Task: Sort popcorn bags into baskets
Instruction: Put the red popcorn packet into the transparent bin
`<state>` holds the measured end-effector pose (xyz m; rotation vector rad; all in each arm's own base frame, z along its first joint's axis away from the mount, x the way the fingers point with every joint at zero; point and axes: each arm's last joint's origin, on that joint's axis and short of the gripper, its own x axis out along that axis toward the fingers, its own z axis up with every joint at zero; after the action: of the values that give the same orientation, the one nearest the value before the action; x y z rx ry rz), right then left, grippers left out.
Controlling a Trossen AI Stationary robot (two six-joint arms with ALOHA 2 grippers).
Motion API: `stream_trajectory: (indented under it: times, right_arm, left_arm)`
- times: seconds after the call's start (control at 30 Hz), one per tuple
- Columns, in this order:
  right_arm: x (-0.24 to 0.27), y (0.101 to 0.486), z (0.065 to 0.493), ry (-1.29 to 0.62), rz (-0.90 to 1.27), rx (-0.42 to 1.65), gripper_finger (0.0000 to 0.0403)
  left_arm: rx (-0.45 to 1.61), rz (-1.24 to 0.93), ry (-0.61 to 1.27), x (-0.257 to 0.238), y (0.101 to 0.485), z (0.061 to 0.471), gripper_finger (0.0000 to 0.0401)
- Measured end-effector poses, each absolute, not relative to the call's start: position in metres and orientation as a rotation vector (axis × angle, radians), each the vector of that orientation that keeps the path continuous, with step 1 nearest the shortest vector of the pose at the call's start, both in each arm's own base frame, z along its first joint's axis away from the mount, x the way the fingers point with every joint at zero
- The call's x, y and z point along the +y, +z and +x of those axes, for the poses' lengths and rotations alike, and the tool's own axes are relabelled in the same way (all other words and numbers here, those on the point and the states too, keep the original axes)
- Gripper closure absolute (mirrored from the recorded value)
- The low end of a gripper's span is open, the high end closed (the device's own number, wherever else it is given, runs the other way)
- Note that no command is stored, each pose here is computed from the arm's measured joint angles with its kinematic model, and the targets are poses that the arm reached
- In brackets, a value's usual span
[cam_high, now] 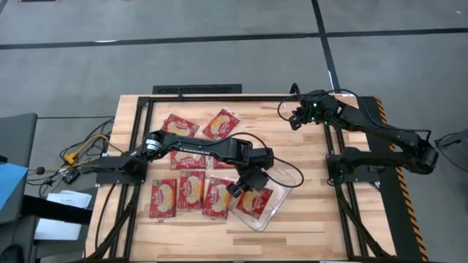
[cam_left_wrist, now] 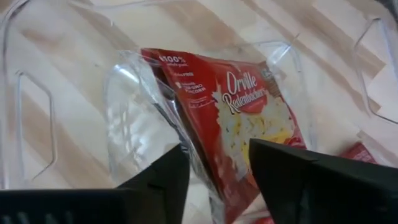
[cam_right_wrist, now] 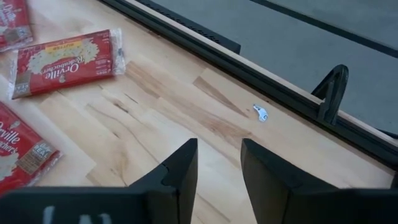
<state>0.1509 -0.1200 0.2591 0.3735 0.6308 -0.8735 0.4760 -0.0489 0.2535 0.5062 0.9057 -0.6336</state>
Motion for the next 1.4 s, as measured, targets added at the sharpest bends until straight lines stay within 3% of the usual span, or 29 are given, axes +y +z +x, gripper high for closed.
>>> stream_trajectory:
  times: [0.3, 0.5, 0.7, 0.9, 1.07, 1.2, 1.4]
  right_arm:
    - [-0.12, 0.259, 0.151, -0.873, 0.373, 0.628, 0.0213]
    - [-0.12, 0.259, 0.151, -0.873, 0.373, 0.627, 0.02]
    - [-0.12, 0.26, 0.152, -0.867, 0.373, 0.621, 0.0202]
    - [-0.119, 0.261, 0.154, -0.809, 0.403, 0.592, 0.0202]
    - [-0.115, 0.259, 0.159, -0.765, 0.406, 0.613, 0.0195]
    - [-0.113, 0.259, 0.161, -0.756, 0.406, 0.606, 0.0197]
    - [-0.11, 0.258, 0.164, -0.747, 0.43, 0.587, 0.0197]
  left_arm:
    - [0.872, 0.604, -0.582, -0.047, 0.284, 0.473, 0.0212]
    - [0.91, 0.619, -0.4, -0.037, 0.31, 0.47, 0.0211]
    - [1.074, 0.274, -0.175, 0.018, 0.342, 0.439, 0.0211]
    - [1.051, -0.187, -0.012, 0.081, 0.371, 0.385, 0.0211]
    - [1.029, -0.294, 0.24, 0.096, 0.347, 0.342, 0.0211]
    - [0.922, -0.53, 0.424, 0.095, 0.304, 0.309, 0.0211]
    - [0.703, -0.832, 0.542, 0.087, 0.236, 0.282, 0.019]
